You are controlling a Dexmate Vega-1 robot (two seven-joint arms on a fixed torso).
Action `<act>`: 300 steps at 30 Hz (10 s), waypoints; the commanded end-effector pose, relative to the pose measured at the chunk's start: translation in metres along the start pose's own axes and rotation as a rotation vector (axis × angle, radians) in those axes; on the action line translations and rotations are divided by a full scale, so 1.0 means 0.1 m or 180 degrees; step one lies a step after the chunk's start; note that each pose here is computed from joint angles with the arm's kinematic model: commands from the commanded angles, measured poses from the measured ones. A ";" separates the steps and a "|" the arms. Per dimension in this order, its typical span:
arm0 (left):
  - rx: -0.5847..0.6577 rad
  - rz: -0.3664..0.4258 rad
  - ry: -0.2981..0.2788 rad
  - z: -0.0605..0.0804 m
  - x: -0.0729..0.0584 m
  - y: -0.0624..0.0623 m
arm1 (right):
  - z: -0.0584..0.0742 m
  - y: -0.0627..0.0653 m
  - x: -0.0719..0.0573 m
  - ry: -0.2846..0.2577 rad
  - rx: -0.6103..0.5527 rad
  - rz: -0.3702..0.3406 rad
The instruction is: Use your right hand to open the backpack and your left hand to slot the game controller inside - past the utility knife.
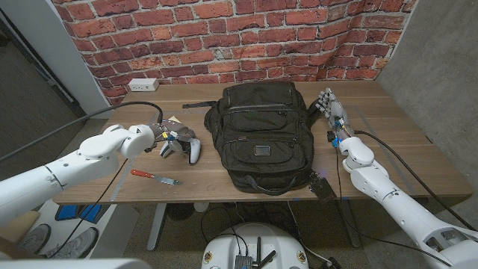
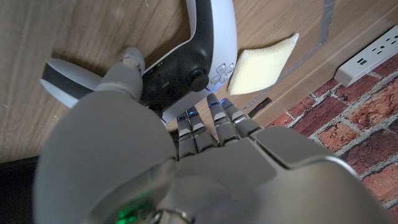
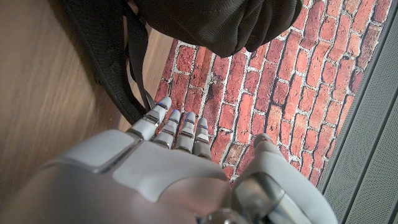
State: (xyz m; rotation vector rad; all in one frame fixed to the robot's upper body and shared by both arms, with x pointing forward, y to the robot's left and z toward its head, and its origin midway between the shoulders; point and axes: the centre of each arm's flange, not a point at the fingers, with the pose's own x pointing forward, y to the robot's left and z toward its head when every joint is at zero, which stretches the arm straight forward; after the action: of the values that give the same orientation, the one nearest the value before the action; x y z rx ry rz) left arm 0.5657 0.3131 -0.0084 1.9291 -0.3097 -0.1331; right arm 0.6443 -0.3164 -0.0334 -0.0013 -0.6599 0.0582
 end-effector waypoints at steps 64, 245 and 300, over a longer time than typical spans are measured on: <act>0.0105 0.0344 0.0164 0.07 -0.31 0.35 | 0.27 -0.04 -0.19 -0.0213 -0.0270 0.0164; 0.0151 0.0314 0.0330 -0.13 -0.02 0.37 | 0.89 0.40 -2.47 -0.1694 -0.4371 0.1295; 0.0078 0.0308 0.0411 -0.12 -0.06 0.33 | 0.72 0.78 -2.42 -0.1980 -0.5058 0.1229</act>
State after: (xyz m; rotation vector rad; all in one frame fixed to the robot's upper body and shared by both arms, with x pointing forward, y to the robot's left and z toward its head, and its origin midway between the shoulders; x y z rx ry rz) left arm 0.5590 0.3142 0.0302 1.9438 -0.3204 0.0521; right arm 0.4006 -0.2582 -0.1251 -1.6629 -1.1359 -0.0741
